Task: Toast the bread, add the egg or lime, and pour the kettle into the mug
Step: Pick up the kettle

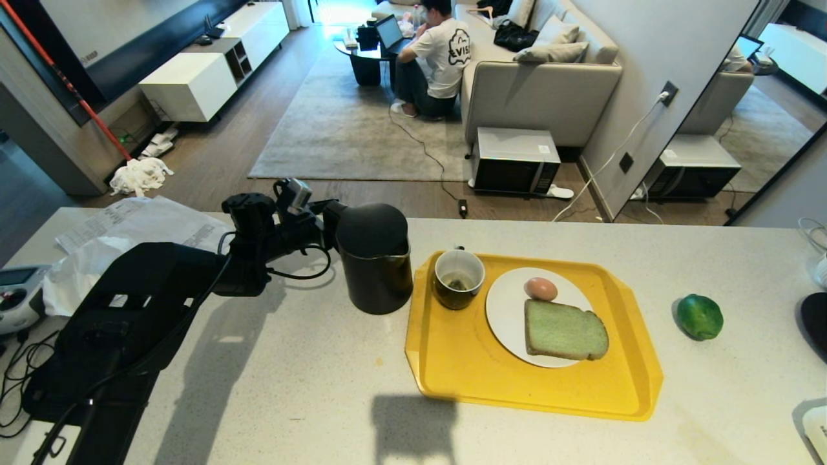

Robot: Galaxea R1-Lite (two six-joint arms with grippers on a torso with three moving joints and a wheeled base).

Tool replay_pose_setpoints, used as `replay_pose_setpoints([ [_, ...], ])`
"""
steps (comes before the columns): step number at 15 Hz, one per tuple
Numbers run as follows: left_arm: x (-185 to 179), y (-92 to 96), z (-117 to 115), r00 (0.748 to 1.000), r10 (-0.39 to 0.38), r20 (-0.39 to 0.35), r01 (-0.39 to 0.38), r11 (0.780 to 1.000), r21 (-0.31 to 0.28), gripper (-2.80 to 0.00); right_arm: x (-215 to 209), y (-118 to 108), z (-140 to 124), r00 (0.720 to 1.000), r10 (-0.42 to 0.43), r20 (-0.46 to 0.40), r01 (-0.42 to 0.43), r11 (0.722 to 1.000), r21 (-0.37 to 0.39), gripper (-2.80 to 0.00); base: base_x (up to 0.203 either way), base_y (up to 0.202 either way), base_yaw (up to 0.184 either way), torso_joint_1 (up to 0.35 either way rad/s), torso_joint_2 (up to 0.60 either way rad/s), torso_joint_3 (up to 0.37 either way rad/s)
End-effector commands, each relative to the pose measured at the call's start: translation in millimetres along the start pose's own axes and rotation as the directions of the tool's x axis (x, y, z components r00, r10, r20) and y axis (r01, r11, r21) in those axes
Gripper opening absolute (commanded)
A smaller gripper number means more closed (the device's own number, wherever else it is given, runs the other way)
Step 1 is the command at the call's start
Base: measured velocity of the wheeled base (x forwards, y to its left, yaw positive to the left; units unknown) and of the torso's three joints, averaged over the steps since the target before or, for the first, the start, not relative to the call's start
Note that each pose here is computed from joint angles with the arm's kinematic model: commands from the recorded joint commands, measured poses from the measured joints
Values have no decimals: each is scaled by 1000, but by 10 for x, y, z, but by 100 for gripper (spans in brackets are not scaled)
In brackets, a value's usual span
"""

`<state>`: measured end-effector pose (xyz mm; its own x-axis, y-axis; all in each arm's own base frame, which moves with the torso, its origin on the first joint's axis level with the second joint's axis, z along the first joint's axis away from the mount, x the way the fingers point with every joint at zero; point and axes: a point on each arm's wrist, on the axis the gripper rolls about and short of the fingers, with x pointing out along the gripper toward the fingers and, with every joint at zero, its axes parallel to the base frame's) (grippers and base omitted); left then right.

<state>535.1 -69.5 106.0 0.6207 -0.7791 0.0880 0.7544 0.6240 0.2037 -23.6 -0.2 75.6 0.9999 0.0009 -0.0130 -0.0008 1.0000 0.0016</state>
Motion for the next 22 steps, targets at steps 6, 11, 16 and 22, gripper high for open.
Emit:
replay_pose_setpoints([
  [6, 47, -47, 22, 1000, -14, 10, 14, 1000, 10, -280, 1, 0, 0, 1000, 0, -1, 0, 1000, 0, -280, 0, 0, 0, 0, 0, 0],
  [11, 62, -62, 72, 1000, -18, 22, 17, 1000, 18, -280, 1, 0, 0, 1000, 0, -1, 0, 1000, 0, -280, 0, 0, 0, 0, 0, 0],
  [16, 28, -38, 263, 999, 12, 41, -13, 999, 32, -280, 1, 0, 0, 1000, -1, -1, 1, 1000, 0, -280, 0, 0, 0, 0, 0, 0],
  [22, -193, 92, 748, 988, 63, 142, -66, 998, 14, -280, 1, 0, 0, 1000, -1, -1, 1, 1000, 0, -280, 0, 0, 0, 0, 0, 0],
])
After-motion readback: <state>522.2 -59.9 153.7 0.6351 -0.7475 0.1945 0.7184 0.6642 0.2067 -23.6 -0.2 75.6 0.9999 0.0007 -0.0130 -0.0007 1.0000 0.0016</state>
